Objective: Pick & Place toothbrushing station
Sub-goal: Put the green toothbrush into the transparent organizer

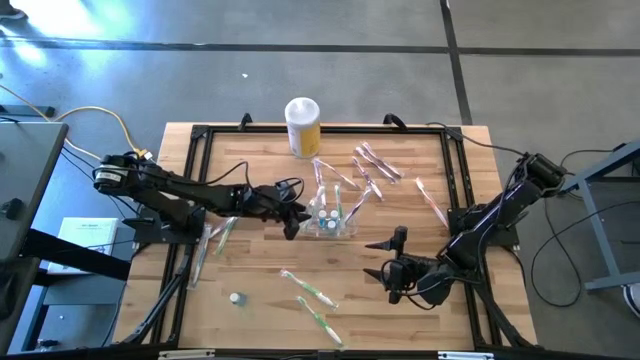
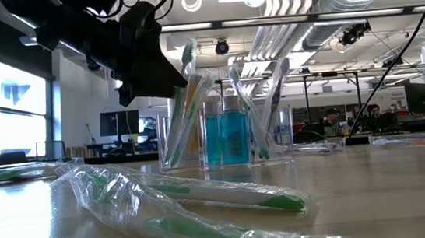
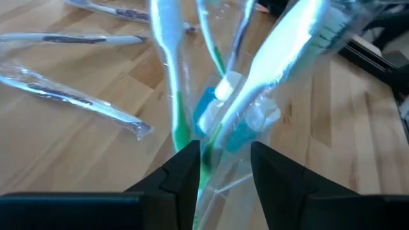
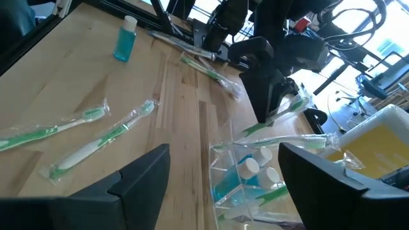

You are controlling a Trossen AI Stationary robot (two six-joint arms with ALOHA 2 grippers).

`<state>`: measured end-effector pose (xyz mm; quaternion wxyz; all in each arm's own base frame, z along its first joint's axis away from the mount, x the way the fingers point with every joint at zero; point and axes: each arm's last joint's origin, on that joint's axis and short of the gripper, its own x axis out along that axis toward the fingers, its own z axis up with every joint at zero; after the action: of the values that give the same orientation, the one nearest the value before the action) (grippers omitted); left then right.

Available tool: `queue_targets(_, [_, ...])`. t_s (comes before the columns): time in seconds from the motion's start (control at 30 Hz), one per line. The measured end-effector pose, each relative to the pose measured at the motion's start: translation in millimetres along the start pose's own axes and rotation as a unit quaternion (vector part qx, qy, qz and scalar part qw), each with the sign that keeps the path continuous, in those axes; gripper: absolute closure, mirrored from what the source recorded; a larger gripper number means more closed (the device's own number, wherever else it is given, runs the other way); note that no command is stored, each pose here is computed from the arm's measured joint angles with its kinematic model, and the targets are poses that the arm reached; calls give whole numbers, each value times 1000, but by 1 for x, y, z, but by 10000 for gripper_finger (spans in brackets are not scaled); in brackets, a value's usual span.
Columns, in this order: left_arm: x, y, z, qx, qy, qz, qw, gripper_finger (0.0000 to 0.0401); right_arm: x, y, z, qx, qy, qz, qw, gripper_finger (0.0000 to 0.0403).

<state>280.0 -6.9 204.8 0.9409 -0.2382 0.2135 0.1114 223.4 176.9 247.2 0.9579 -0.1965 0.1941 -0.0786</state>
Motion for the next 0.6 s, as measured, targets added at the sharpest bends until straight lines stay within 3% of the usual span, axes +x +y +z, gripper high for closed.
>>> queue_targets(0.6, [-6,-4,6,8,-9,-24,1000,265,0,0,0,-1,1,1,1000,120])
